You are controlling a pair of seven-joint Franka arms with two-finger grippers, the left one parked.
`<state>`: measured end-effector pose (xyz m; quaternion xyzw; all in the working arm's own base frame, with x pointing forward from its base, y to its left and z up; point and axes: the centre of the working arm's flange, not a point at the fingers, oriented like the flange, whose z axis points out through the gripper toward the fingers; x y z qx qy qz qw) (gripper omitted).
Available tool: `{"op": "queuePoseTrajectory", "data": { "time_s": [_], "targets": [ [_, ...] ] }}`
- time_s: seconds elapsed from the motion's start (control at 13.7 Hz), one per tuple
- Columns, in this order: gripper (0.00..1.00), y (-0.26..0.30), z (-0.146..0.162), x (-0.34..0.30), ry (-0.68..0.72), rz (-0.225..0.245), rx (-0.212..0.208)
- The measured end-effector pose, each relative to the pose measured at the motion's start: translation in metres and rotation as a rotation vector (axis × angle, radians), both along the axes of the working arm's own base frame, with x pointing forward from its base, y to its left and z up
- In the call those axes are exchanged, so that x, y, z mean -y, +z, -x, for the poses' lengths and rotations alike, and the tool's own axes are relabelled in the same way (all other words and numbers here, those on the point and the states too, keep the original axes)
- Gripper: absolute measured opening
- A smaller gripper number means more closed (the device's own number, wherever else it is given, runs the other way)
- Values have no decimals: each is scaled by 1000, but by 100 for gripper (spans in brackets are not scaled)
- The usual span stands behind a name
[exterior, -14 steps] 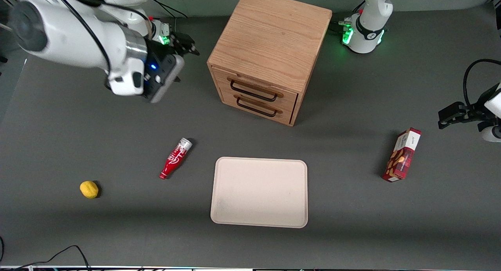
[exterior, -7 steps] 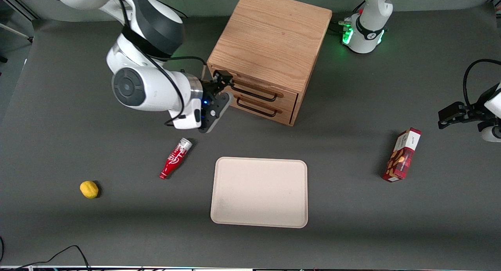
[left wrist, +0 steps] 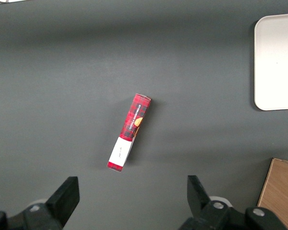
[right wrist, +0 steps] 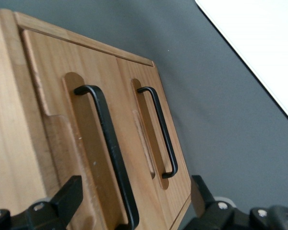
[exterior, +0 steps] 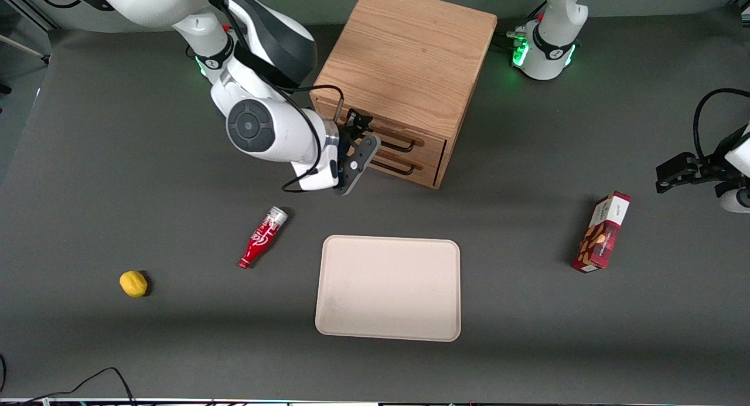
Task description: Open upper drawer
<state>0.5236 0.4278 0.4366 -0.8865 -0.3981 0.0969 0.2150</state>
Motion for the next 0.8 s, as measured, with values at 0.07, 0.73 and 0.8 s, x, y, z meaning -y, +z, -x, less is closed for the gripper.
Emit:
{"op": "queuePoseTrajectory", "data": {
  "time_s": [0.07, 0.73, 0.8],
  "targets": [
    [100, -5, 2, -2, 2, 5, 5],
    [100, -27, 16, -13, 16, 15, 10],
    [100, -27, 17, -14, 18, 14, 10]
  ]
}}
